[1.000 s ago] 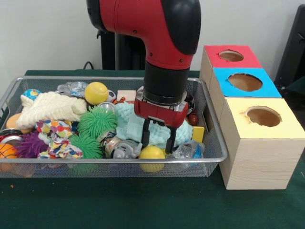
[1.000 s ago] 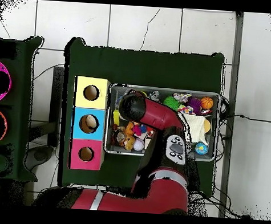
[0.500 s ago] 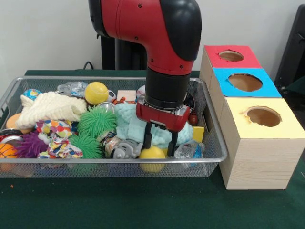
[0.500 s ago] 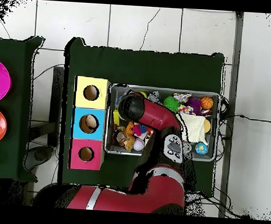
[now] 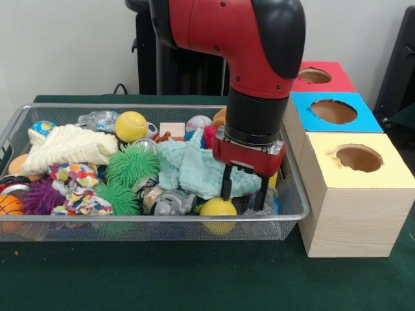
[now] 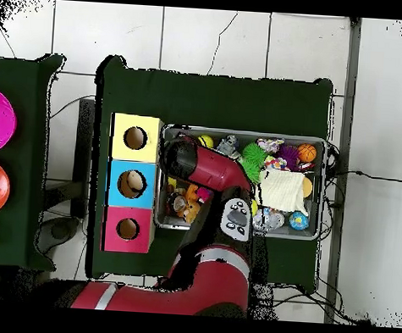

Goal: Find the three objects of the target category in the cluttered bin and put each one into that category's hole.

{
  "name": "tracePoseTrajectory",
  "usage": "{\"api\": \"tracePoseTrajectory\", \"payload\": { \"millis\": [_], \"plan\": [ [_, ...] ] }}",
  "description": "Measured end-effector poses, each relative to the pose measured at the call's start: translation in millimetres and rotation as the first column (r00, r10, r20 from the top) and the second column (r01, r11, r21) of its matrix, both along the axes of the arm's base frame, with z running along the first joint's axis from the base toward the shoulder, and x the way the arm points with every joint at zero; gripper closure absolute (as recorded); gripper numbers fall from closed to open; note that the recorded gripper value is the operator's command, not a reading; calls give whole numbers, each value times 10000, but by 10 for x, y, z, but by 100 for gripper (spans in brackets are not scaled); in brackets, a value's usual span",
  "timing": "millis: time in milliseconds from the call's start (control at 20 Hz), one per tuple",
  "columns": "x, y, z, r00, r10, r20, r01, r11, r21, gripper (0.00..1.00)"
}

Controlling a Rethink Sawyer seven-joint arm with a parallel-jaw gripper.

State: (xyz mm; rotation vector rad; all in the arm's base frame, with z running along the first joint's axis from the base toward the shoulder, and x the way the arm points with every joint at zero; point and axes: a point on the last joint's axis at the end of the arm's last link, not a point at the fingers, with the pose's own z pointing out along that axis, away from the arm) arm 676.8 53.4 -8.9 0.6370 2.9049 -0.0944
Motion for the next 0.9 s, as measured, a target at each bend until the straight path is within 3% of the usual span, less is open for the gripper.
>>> {"api": "tracePoseTrajectory", "payload": {
  "millis": [400, 900],
  "plan": [
    [13, 254, 13, 10000, 64, 46, -64, 9999, 127, 0],
    [0, 259, -25, 10000, -47, -12, 47, 9999, 154, 0]
  ]
}}
